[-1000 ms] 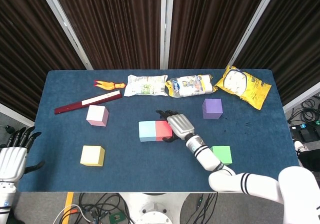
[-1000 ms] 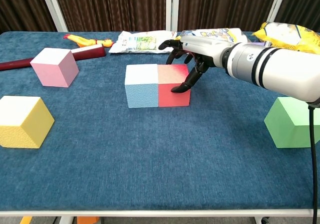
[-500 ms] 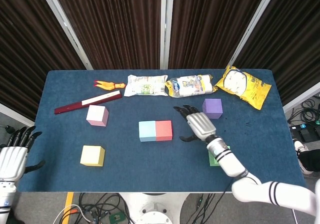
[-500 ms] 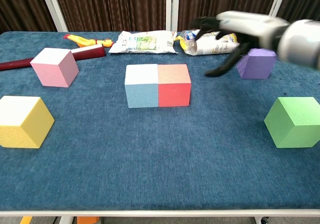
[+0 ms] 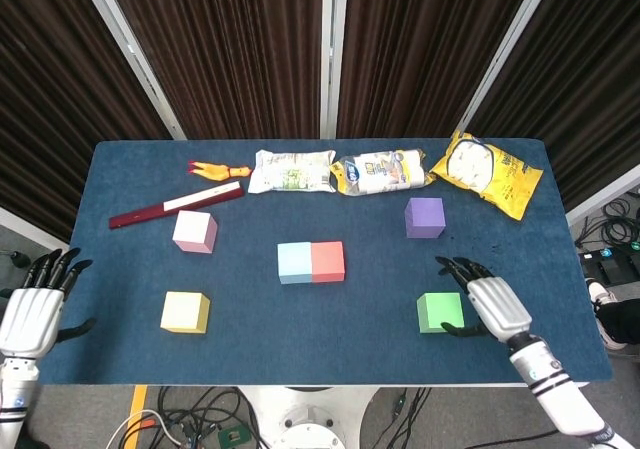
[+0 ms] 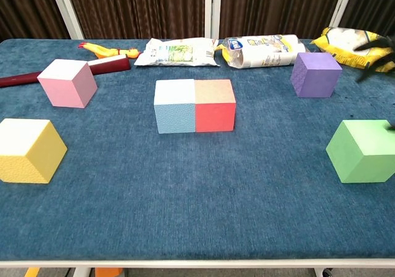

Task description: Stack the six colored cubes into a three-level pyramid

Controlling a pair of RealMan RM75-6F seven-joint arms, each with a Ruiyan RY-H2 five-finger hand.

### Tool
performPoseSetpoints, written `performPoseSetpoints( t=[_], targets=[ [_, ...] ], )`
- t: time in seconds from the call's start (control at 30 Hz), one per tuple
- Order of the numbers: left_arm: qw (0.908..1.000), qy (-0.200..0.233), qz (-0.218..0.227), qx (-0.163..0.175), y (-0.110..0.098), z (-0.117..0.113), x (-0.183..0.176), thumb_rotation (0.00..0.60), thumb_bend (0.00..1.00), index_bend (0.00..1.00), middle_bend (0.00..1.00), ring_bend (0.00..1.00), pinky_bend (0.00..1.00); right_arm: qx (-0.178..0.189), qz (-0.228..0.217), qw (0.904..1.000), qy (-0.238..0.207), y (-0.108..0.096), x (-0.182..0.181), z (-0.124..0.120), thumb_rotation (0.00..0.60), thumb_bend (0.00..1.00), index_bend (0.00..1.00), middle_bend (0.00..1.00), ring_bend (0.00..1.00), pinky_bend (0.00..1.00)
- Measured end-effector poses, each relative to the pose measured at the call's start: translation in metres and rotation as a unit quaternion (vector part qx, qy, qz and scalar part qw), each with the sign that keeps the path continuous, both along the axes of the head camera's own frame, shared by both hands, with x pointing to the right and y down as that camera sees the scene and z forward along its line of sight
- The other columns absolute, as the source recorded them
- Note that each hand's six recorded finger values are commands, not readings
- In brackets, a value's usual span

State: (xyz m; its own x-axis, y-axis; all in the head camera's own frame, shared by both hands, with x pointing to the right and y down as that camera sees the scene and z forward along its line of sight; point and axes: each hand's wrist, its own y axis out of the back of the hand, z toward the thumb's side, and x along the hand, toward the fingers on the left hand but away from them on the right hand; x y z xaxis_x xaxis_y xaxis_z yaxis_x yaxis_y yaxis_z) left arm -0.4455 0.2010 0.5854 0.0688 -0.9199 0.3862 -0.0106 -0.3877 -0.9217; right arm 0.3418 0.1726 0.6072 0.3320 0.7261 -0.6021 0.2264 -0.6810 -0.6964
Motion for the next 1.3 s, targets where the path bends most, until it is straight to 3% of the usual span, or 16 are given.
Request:
performPoseSetpoints(
  t=[0.13, 0.47, 0.7, 0.93, 1.07, 1.3],
  targets=[
    [1.0000, 0.000, 0.005, -0.001, -0.001, -0.001, 0.004, 0.600, 0.00, 0.18, 0.09, 0.01, 0.11, -0.007, 0.001, 0.9999, 0.012, 0.011, 0.014, 0.000, 0.600, 0.01, 0.03, 0.21, 0.08, 0.15],
    [1.0000, -0.003, 0.003, -0.002, 0.001, -0.003, 0.004, 0.600, 0.00, 0.18, 0.09, 0.01, 0.11, -0.009, -0.019, 0.9985, 0.051, 0.009, 0.019, 0.025, 0.600, 0.01, 0.05, 0.20, 0.08, 0.15],
    [1.0000, -0.006, -0.002, -0.004, 0.003, -0.003, 0.002, 0.600, 0.00, 0.18, 0.09, 0.01, 0.11, -0.032, -0.038, 0.9971, 0.058, 0.010, 0.008, 0.050, 0.600, 0.02, 0.22, 0.27, 0.08, 0.20],
    [1.0000, -0.005, -0.001, -0.002, 0.002, -0.004, 0.002, 0.600, 0.00, 0.18, 0.09, 0.01, 0.11, -0.024, -0.029, 0.9978, 0.054, 0.005, 0.005, 0.055, 0.600, 0.10, 0.40, 0.38, 0.15, 0.21],
    [1.0000, -0.006, -0.001, -0.003, 0.002, -0.003, 0.002, 0.600, 0.00, 0.18, 0.09, 0.01, 0.11, -0.005, -0.016, 0.9991, 0.038, -0.009, 0.002, 0.048, 0.600, 0.10, 0.41, 0.40, 0.16, 0.21],
    [1.0000, -0.005, 0.001, -0.002, 0.002, -0.003, 0.003, 0.600, 0.00, 0.18, 0.09, 0.01, 0.11, 0.020, -0.008, 0.9996, 0.017, -0.057, -0.014, 0.040, 0.600, 0.10, 0.41, 0.40, 0.16, 0.21]
  ],
)
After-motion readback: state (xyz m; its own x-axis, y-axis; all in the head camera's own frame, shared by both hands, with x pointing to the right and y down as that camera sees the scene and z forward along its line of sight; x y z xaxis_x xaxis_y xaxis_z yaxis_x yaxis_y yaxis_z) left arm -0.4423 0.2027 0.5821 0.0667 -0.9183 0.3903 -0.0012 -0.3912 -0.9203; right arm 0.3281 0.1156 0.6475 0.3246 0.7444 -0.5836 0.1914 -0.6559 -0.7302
